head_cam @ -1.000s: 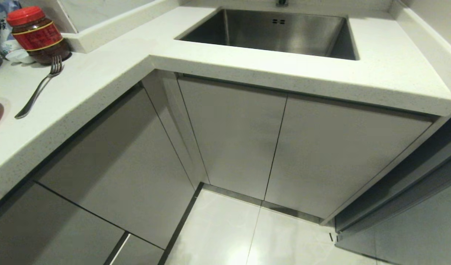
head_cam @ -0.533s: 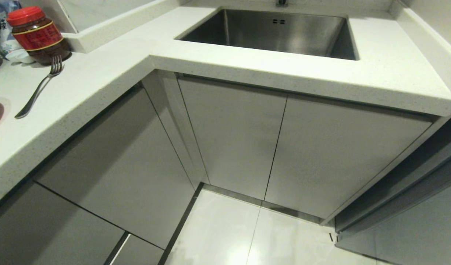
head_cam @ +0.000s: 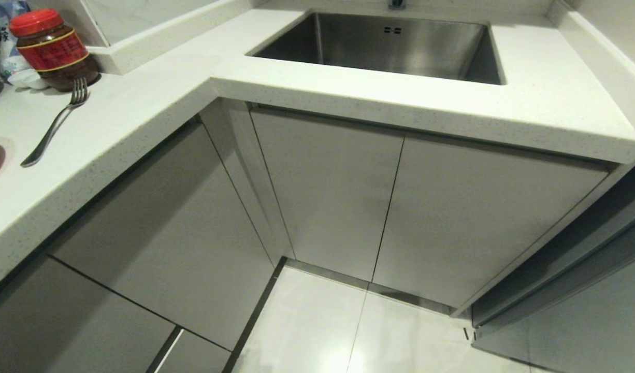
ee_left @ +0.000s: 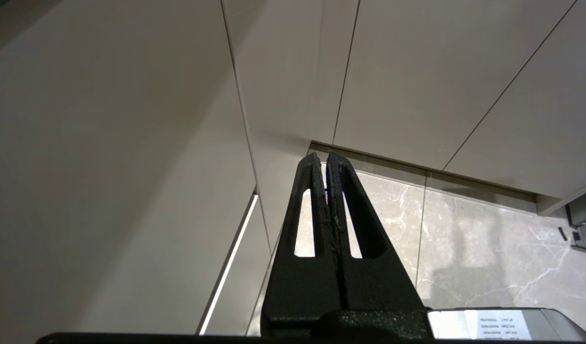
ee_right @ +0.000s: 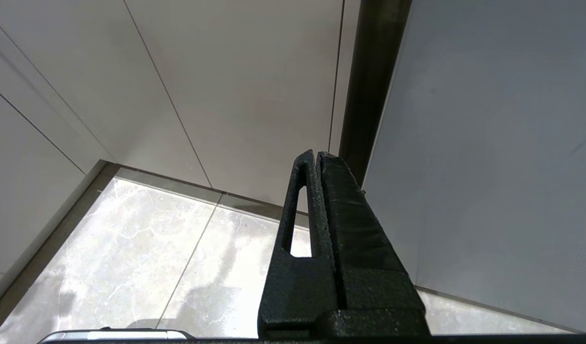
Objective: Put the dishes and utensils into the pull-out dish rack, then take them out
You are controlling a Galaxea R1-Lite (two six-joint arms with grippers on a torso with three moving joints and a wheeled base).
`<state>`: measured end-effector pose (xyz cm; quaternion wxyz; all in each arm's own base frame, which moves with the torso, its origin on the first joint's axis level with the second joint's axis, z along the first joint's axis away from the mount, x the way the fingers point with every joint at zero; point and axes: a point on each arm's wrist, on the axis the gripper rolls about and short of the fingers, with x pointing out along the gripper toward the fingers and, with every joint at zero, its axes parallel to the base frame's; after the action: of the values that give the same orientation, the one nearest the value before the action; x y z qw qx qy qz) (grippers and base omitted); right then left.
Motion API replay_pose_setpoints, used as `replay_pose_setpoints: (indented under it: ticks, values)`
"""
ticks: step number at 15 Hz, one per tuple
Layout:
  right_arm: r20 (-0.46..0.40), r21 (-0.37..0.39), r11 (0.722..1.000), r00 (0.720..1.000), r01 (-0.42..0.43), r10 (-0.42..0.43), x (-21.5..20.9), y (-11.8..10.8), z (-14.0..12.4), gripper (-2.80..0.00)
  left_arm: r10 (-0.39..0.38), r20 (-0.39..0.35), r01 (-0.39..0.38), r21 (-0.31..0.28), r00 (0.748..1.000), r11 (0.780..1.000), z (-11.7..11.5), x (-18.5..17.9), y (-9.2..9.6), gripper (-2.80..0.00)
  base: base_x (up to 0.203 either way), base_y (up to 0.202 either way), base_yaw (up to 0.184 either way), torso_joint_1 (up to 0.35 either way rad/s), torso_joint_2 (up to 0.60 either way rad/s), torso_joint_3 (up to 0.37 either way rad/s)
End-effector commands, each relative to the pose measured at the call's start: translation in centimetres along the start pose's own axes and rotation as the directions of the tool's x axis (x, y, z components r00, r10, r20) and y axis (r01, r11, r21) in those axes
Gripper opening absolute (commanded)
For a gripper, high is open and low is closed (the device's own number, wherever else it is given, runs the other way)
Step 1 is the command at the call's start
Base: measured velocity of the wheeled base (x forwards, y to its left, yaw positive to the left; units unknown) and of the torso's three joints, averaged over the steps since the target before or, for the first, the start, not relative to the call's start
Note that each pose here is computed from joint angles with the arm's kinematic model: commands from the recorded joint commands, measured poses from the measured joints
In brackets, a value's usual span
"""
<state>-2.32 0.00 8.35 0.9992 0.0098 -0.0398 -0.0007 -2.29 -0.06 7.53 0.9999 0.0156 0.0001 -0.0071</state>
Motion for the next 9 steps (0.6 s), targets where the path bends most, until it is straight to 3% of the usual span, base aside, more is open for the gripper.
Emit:
replay_pose_setpoints:
  ticks: [1,9]
  values:
    - [-0.026,0.000,1.000,1.000,0.000,0.000,0.16,-0.01,-0.73,-2.80,-0.001,-0.004,0.001,0.004,1.000,1.000,-0.04,0.03,-0.01,-2.80,0.000,0.000,0.000,0.000,0.00,0.000]
    - [-0.026,0.000,1.000,1.000,0.000,0.000,0.16,-0.01,-0.73,-2.80,-0.012,-0.011,0.012,0.011,1.000,1.000,-0.08,0.02,0.00,-2.80,0.000,0.000,0.000,0.001,0.00,0.156]
